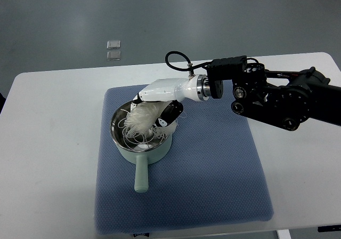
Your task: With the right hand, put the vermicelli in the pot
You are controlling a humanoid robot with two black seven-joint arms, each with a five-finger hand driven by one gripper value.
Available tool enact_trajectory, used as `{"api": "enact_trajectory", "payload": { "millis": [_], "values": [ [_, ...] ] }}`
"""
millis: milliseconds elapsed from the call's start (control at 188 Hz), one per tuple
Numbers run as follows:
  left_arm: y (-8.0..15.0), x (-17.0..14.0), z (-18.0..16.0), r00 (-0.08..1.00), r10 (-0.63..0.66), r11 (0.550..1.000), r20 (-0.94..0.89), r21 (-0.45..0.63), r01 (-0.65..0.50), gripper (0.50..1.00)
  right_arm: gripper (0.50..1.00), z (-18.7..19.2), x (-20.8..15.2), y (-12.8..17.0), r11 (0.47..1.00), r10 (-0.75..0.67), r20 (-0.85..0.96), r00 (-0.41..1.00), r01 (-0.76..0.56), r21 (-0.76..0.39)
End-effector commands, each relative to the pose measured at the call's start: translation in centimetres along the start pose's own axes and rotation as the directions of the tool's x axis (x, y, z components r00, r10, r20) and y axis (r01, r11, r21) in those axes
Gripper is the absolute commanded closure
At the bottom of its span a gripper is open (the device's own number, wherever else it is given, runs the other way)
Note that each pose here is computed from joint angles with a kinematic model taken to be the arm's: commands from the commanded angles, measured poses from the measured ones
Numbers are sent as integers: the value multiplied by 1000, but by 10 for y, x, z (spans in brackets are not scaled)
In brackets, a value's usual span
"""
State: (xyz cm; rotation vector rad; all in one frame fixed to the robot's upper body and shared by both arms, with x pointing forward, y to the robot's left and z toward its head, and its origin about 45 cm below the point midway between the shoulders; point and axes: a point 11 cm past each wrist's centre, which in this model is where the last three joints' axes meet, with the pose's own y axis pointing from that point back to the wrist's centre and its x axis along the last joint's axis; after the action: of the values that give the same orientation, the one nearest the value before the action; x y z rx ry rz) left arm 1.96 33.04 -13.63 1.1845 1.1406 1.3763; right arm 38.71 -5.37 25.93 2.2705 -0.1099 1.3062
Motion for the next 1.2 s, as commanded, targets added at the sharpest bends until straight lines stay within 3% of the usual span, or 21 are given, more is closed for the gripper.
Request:
{"api": "enact_trajectory", "payload": {
  "millis": [0,133,240,597,751,885,991,1194],
  "values": [
    [0,0,0,1000,0,1000,0,0,0,500,689,1,2,1,1000,16,-4,1000,-16,-3],
    [0,0,0,1000,0,1000,0,0,0,500,607,4,3,4,1000,18,-3,1000,-18,-10],
    [0,0,0,1000,0,1000,0,0,0,500,587,4,2,4,1000,16,-1,1000,-16,-12],
    [0,0,0,1000,-1,1000,0,0,1,500,587,10,24,15,995,93,23,995,-92,-27],
    [0,0,0,1000,0,1000,-1,0,0,500,587,34,43,37,975,221,187,957,-209,-81],
    [0,0,0,1000,-1,1000,0,0,1,500,587,79,49,67,922,382,374,845,-320,-220],
    [0,0,0,1000,-1,1000,0,0,1,500,587,114,43,92,852,524,535,663,-403,-335],
    [0,-1,0,1000,-3,1000,0,0,3,500,587,171,11,141,648,728,667,158,-477,-593]
  ]
}}
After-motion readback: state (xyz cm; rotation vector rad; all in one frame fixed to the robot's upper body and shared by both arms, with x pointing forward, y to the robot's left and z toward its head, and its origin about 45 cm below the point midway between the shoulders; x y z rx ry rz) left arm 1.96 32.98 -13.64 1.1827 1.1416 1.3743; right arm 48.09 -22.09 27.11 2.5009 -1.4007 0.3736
